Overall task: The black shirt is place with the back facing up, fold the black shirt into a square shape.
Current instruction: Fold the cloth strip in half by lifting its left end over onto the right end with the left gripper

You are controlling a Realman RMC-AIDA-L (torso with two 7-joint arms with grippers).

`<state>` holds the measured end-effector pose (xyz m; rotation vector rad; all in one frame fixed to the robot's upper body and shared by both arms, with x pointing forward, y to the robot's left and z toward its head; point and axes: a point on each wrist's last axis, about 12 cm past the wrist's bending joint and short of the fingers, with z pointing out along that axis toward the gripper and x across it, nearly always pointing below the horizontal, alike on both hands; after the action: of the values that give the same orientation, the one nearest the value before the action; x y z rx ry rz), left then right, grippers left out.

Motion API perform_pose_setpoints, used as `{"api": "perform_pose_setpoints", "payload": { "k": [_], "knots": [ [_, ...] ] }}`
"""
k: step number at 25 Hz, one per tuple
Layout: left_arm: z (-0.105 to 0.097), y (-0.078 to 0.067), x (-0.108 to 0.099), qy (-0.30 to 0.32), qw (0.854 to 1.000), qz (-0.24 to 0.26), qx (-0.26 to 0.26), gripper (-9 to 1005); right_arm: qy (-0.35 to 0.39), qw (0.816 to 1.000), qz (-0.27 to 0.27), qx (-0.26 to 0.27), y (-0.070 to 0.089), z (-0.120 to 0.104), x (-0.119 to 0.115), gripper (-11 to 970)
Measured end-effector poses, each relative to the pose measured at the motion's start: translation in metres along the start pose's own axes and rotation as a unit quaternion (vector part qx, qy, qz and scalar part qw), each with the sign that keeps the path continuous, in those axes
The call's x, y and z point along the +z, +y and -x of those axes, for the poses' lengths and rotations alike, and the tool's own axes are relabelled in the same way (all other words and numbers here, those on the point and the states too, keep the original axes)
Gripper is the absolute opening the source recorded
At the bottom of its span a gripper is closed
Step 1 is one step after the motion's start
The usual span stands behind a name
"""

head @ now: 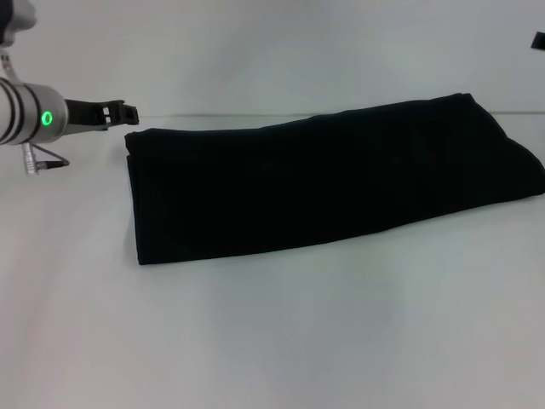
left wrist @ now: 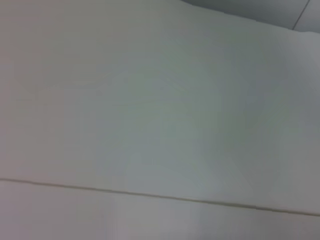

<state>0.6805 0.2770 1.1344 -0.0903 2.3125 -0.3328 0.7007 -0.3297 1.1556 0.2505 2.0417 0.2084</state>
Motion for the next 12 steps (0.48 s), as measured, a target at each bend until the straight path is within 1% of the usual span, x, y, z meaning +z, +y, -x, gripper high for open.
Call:
{"api": "perform_pose_setpoints", "payload": {
  "k": [2,5,6,7,9,11,12],
  "knots": [
    [-0.001,0.005,-0.007,0.004,1.000,-0.017,-0.014,411,0.012,1.000,0.008,0.016,-0.008,-0.003,-0.005,791],
    [-0.008,0.008,-0.022,0.026,0.996,-0.075,-0.031,525,0.023,0.999,0.026,0.038,-0.025,-0.017,-0.017,787],
    [-0.013,0.009,-0.028,0.041,0.993,-0.108,-0.038,563,0.026,0.998,0.039,0.044,-0.028,-0.024,-0.021,785],
    [-0.015,0.011,-0.032,0.050,0.989,-0.131,-0.046,562,0.029,0.997,0.055,0.049,-0.030,-0.031,-0.026,784],
    [-0.022,0.015,-0.042,0.069,0.978,-0.183,-0.073,560,0.030,0.992,0.093,0.075,-0.040,-0.046,-0.038,781],
    [-0.028,0.021,-0.049,0.080,0.966,-0.224,-0.101,558,0.023,0.985,0.136,0.101,-0.048,-0.056,-0.050,778],
    [-0.030,0.024,-0.054,0.083,0.959,-0.245,-0.114,557,0.013,0.979,0.168,0.116,-0.052,-0.061,-0.058,776]
  ]
}}
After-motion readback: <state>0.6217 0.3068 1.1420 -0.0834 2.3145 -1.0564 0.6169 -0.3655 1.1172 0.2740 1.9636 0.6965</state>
